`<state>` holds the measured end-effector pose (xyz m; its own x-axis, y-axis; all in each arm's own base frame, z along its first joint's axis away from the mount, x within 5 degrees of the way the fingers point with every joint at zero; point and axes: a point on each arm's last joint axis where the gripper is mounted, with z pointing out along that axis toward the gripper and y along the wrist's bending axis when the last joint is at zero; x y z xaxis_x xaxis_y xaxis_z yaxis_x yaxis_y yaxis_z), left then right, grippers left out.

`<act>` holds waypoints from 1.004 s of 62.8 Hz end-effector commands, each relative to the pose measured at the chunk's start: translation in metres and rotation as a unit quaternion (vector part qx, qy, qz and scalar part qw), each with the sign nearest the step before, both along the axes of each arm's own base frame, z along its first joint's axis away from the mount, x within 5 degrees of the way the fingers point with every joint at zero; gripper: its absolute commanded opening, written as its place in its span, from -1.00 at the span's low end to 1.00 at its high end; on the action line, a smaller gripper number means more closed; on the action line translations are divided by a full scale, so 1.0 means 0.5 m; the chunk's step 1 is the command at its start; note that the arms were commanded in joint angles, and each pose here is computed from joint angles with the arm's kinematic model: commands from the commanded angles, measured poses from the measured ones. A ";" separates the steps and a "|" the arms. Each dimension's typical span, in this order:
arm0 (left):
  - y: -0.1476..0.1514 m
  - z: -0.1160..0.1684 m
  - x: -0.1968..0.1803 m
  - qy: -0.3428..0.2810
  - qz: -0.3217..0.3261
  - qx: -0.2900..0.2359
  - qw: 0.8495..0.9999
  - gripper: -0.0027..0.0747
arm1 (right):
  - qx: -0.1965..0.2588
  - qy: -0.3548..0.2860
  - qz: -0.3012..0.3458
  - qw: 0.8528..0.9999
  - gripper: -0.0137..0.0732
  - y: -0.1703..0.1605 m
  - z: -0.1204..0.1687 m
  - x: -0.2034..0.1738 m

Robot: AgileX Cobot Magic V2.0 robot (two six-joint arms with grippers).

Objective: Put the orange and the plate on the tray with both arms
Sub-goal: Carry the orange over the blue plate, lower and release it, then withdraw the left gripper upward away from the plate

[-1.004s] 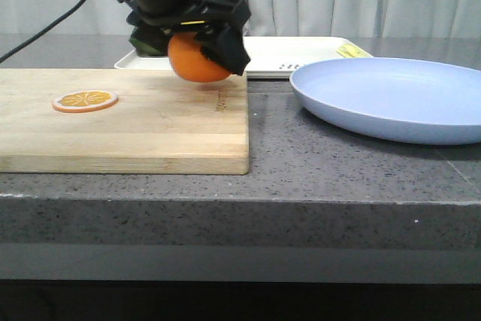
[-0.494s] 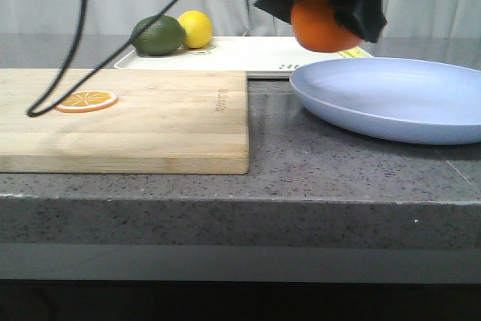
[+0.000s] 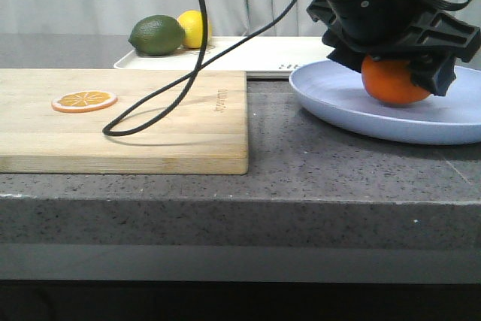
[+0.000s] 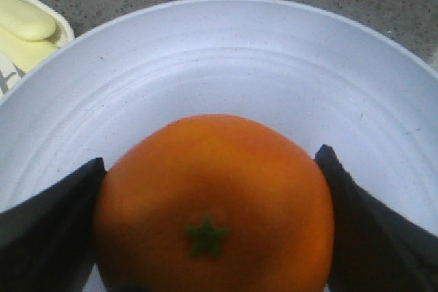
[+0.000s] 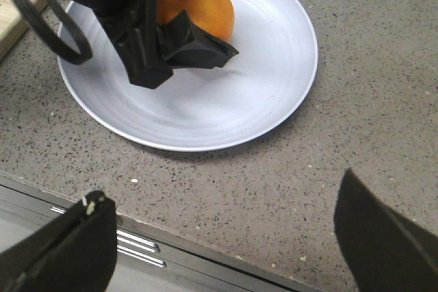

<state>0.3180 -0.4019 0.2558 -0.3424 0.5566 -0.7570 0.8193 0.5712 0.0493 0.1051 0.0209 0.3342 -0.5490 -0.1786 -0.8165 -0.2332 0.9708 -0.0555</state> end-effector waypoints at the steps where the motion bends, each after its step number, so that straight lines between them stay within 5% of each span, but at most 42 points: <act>1: 0.001 0.099 -0.011 -0.044 0.000 -0.073 0.996 0.53 | 0.006 -0.038 0.002 0.999 0.81 0.002 0.024 0.007; 28: 0.021 0.166 -0.030 -0.023 0.007 -0.087 0.996 0.69 | 0.006 -0.038 0.002 0.999 0.81 0.002 0.024 0.007; 48: 0.135 0.331 -0.082 -0.024 0.032 -0.114 0.993 0.67 | 0.010 -0.042 0.003 0.999 0.81 0.003 0.025 0.008; 63: 0.234 0.385 -0.136 -0.057 0.047 -0.115 0.991 0.67 | 0.007 -0.042 0.002 0.999 0.81 0.002 0.025 0.008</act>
<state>0.2673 -0.3110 0.4098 -0.3604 0.4360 -0.8246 0.7713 0.6364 -0.0006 0.1051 0.0209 0.3342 -0.5490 -0.1786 -0.8165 -0.2332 0.9708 -0.0555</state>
